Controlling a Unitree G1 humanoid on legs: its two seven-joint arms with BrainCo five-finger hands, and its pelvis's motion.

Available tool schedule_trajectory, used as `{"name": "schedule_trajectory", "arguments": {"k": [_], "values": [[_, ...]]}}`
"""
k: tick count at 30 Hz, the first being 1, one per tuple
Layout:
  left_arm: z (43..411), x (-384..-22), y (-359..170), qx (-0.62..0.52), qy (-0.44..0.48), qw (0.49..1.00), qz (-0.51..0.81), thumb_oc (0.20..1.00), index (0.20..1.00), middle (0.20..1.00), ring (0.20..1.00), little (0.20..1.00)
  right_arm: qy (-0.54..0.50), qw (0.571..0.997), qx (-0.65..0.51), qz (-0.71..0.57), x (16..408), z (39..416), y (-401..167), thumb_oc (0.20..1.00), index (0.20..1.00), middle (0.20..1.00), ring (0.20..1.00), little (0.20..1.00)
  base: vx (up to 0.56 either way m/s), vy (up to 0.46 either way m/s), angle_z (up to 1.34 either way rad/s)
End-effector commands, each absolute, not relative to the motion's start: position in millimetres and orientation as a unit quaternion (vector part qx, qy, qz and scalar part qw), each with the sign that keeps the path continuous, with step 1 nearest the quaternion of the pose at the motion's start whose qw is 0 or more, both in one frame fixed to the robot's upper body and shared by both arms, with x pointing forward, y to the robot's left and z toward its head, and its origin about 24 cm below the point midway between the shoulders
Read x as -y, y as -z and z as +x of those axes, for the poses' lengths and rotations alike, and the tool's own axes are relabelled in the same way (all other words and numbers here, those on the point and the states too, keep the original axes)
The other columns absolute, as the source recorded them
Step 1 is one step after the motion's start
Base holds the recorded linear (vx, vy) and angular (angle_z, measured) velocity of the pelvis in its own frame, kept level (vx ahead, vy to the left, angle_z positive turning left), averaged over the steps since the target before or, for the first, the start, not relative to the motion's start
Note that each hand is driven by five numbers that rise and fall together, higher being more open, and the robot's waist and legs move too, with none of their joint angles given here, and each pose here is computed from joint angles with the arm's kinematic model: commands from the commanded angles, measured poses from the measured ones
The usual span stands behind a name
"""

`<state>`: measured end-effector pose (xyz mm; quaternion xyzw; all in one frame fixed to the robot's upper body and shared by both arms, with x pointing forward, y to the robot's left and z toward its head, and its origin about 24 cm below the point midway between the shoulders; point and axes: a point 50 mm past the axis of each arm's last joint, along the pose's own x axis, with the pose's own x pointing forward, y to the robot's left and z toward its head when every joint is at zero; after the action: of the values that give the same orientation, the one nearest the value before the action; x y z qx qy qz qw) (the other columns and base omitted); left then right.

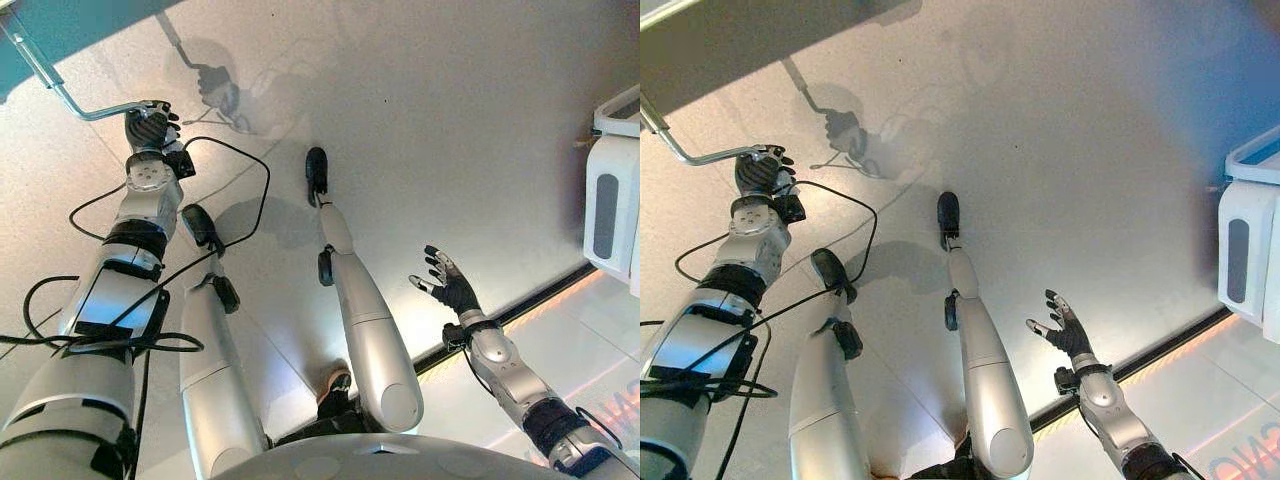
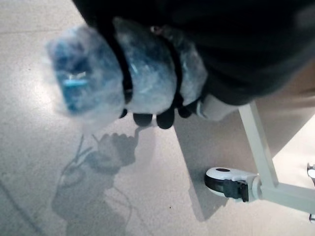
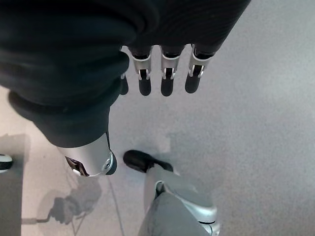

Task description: Raise the hospital bed

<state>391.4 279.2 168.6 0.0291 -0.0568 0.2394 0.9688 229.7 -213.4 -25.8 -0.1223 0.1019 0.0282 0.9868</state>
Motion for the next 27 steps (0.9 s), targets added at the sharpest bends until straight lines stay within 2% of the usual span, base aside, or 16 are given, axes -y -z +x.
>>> {"name": "schedule_trajectory", "arguments": {"k": [1,27], "values": [[393.9,-270.4,-180.1,0.088,-0.214,0.972,0.043,1.000,1.000,1.000,1.000,1.000,-0.014,0.984,-0.097,-0.149,235.3,222.7,20.3,1.000,1.000,1.000,1.000,1.000,0.00,0.000,0.00],[391.9,-264.1,-157.0,0.061,-0.203,0.977,0.025,1.000,1.000,1.000,1.000,1.000,-0.011,0.982,-0.105,-0.153,238.8,221.6,23.7,1.000,1.000,1.000,1.000,1.000,0.00,0.000,0.01]]}}
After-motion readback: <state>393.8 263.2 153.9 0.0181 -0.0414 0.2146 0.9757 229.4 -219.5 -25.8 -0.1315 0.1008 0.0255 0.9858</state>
